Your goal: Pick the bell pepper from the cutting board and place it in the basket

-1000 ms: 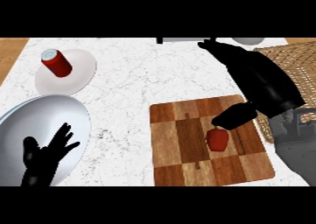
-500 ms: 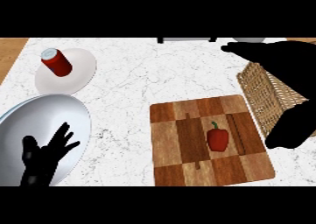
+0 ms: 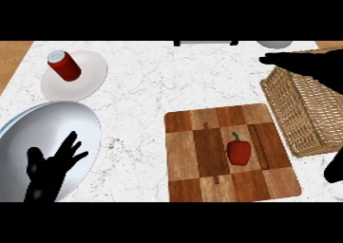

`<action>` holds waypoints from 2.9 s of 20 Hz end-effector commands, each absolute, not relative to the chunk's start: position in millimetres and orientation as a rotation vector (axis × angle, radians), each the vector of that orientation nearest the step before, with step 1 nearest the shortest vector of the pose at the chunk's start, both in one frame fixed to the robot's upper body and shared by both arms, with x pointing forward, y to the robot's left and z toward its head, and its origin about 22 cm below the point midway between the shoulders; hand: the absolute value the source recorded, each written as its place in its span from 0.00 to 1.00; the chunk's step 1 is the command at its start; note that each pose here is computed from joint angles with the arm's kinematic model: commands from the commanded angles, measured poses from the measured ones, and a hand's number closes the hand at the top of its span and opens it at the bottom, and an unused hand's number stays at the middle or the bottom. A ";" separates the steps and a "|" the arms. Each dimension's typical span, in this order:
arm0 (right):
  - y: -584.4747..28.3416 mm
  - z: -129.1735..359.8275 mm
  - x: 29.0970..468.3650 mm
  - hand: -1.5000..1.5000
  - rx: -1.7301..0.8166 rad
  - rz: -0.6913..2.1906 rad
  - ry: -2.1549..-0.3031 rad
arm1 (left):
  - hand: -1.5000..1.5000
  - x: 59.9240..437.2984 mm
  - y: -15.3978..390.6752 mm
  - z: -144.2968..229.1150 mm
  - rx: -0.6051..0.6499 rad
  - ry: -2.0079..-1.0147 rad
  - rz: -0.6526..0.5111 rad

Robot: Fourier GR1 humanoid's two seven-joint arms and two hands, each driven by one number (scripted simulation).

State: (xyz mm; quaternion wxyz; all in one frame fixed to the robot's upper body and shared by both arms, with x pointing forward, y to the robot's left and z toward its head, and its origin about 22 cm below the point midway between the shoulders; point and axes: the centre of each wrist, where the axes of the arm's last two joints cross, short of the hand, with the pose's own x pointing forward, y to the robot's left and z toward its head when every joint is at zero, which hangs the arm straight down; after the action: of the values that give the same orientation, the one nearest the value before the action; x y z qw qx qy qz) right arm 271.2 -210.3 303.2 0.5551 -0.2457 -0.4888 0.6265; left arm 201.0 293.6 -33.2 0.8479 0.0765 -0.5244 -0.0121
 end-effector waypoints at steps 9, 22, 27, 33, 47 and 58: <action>-199.4 244.3 257.7 0.00 -0.607 1.412 -1.092 | 0.50 192.4 283.7 -51.3 0.151 -1.031 -0.039; -185.5 168.4 274.7 0.00 -0.650 1.453 -1.005 | 0.50 190.0 289.8 -64.8 0.157 -1.029 -0.057; -193.3 135.6 253.9 0.00 -0.622 1.454 -1.029 | 0.50 200.5 279.3 -48.1 0.158 -1.018 -0.031; -206.9 129.9 250.0 0.00 -0.644 1.443 -1.030 | 0.50 185.5 295.2 -48.3 0.156 -1.000 -0.017; -178.1 81.2 269.6 0.00 -0.667 1.453 -1.006 | 0.50 190.4 304.2 -39.3 0.144 -1.015 -0.015; -191.0 45.4 282.5 0.00 -0.640 1.514 -0.893 | 0.50 193.5 295.5 -47.8 0.160 -1.020 -0.043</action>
State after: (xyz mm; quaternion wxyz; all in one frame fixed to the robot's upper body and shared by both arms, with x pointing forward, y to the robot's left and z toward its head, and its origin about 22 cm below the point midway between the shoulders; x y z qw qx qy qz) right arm 282.5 -188.8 58.6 0.5962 -0.2813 -0.3900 0.6429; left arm 206.0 296.9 -33.4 0.8475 0.0756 -0.5252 -0.0176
